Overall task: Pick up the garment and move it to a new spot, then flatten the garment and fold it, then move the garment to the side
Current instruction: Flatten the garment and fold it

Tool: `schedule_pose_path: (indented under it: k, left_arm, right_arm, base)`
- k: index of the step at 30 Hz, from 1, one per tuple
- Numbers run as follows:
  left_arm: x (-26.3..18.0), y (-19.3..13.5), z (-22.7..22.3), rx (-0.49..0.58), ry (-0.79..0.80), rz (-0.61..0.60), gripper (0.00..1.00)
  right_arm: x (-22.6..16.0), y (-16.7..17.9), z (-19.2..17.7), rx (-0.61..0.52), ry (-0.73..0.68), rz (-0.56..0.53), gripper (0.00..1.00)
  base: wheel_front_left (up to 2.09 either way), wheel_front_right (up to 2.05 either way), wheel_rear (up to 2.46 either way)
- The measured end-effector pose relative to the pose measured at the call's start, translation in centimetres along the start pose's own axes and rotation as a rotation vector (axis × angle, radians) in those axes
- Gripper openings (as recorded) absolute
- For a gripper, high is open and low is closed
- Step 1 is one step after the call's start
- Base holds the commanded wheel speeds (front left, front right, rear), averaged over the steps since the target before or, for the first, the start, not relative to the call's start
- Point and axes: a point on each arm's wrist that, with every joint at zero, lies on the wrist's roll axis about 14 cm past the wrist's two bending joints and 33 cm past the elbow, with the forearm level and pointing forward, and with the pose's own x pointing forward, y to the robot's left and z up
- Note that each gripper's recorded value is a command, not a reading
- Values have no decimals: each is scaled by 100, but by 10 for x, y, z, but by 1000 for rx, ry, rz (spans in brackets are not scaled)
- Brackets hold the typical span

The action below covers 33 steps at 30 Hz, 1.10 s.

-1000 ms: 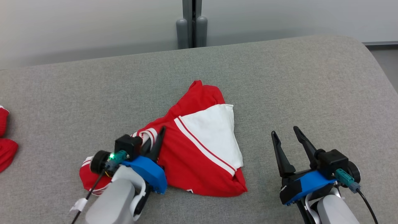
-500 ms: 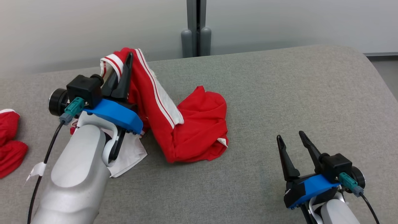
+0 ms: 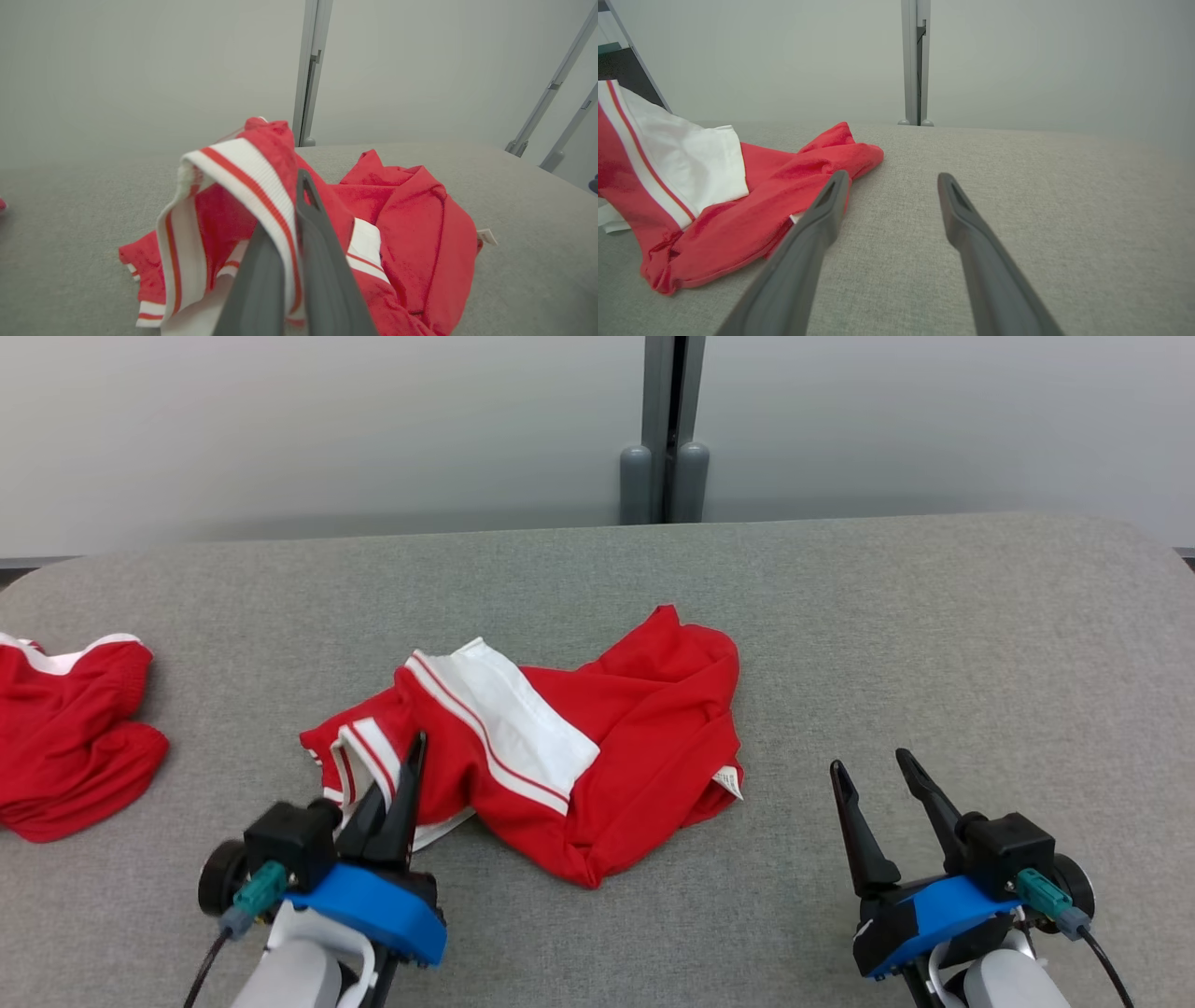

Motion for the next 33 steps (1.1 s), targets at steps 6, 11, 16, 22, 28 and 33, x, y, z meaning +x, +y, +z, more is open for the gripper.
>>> schedule_pose_path:
  k: [6,11,16,22,28,33]
  left_arm:
    - [-46,5,-37,-65,80,72,0]
    - [-78,25,-60,-99,142,173,0]
    - [-107,63,-68,-96,168,307,0]
    - [-136,109,-65,-68,169,459,0]
    - [-144,117,-64,-44,168,504,100]
    - [-136,124,-34,32,81,524,100]
  right_arm:
    - [5,9,-3,4,8,26,100]
    - [6,15,-8,7,21,42,100]
    - [7,15,-10,6,28,42,100]
    - [8,14,-12,5,35,40,100]
    - [8,16,-14,3,41,45,100]
    - [8,15,-12,2,36,44,100]
  base:
    - [0,0,0]
    - [0,0,0]
    - [0,0,0]
    - [0,0,0]
    - [0,0,0]
    - [0,0,0]
